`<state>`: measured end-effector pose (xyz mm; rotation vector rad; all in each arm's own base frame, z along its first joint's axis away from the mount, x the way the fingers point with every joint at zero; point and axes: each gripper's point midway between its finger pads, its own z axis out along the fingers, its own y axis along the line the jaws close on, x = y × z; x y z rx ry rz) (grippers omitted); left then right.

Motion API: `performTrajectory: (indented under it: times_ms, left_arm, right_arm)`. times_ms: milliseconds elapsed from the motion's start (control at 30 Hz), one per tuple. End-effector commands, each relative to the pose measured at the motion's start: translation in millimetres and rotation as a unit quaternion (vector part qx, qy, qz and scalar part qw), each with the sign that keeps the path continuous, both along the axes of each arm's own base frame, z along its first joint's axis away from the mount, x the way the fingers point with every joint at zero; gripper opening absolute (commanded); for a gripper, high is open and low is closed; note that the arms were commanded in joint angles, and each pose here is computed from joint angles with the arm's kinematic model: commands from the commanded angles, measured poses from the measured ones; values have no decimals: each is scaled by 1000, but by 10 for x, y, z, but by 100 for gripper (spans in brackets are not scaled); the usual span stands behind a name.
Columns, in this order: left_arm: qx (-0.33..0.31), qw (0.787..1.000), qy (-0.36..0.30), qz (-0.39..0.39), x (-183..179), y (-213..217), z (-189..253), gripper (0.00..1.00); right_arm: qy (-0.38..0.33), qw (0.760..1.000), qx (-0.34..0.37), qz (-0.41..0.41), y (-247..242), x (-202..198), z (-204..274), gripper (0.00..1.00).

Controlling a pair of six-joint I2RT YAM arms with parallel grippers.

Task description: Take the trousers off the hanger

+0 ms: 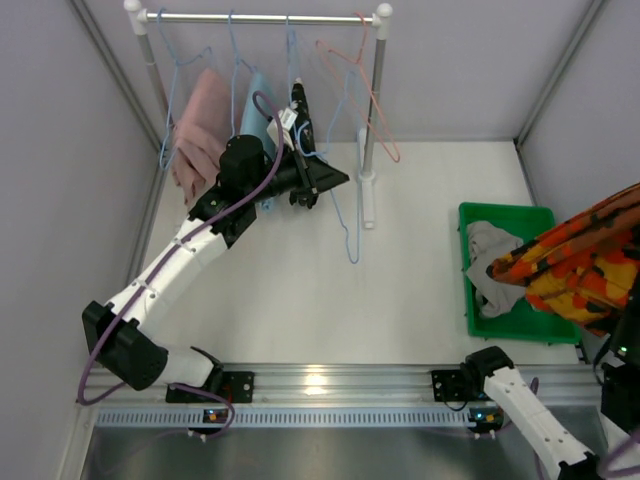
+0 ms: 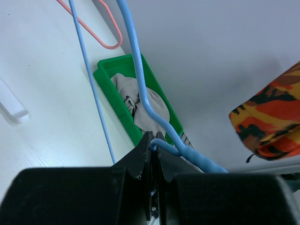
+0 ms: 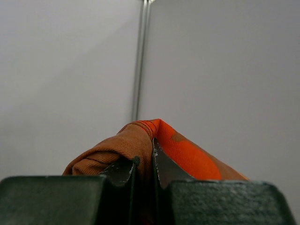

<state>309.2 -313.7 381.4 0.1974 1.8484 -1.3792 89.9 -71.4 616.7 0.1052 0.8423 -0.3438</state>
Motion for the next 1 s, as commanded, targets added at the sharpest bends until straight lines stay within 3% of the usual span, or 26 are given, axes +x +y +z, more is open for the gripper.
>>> performTrajectory:
  times_ms: [0,267,600,800,967]
  left_arm:
    - [-12,999,-45,-9,-81,27,220,0]
    - [-16,998,-53,-7,-86,35,287,0]
    - [-15,998,-58,-4,-49,30,324,0]
    - [-20,998,-56,-5,-20,6,352,0]
    - [-22,998,-51,-6,18,-25,346,0]
  right_arm:
    - [18,995,-13,-95,-211,-43,-214,0]
    - [99,980,-38,-171,-336,82,-852,0]
    - [198,952,-103,-210,-336,371,-1500,0]
    - [288,915,-164,-229,-264,905,-2103,0]
    - [354,881,-241,-200,-65,1557,-2895,0]
